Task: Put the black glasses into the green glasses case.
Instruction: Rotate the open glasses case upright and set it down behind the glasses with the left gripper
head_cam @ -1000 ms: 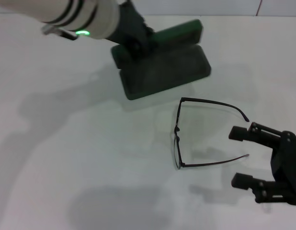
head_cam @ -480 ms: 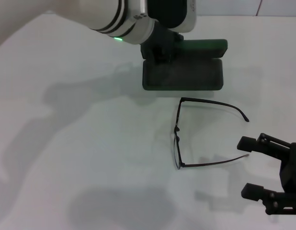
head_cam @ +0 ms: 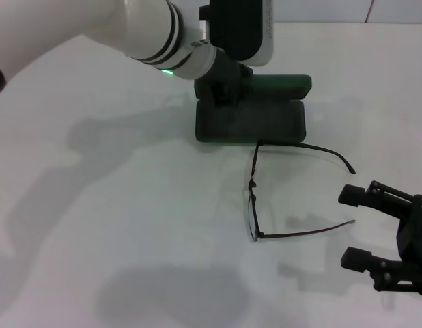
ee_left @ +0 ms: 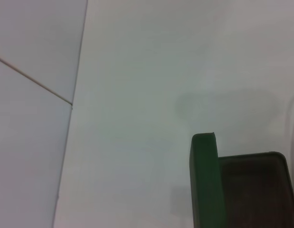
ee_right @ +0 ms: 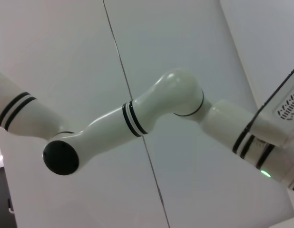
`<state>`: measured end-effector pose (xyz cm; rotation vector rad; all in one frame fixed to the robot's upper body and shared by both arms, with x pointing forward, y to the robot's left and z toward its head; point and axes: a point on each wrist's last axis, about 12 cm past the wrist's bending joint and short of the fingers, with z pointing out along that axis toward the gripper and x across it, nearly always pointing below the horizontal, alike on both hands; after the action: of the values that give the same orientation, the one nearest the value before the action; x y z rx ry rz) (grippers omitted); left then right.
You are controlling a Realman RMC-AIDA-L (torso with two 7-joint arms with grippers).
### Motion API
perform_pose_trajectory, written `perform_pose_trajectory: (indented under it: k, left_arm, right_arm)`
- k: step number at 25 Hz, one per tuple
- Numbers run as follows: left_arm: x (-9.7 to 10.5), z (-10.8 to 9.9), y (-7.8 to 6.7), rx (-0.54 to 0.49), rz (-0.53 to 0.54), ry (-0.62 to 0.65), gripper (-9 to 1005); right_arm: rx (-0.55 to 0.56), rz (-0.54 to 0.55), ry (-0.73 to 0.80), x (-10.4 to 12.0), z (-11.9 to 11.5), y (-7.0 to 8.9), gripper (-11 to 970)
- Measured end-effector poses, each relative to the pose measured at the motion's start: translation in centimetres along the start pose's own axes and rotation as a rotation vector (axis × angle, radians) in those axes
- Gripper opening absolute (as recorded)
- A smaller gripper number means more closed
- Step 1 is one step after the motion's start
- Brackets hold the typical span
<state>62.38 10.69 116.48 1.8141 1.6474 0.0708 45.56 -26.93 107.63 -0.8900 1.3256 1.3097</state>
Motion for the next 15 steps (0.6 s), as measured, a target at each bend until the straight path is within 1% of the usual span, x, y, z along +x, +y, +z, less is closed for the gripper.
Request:
perform_pose_trajectory:
  k: [6, 15]
  left_arm:
    - [-0.39, 0.1, -0.25, 0.018, -0.015, 0.002, 260]
    - [0.4, 0.84, -0.53, 0.047, -0.044, 0.045, 273]
  right_arm:
    - [0.005, -0.002, 0.012, 0.04, 0.24, -0.28, 870]
    - [0.018, -0.001, 0.017, 0.13, 0.15, -0.35, 870]
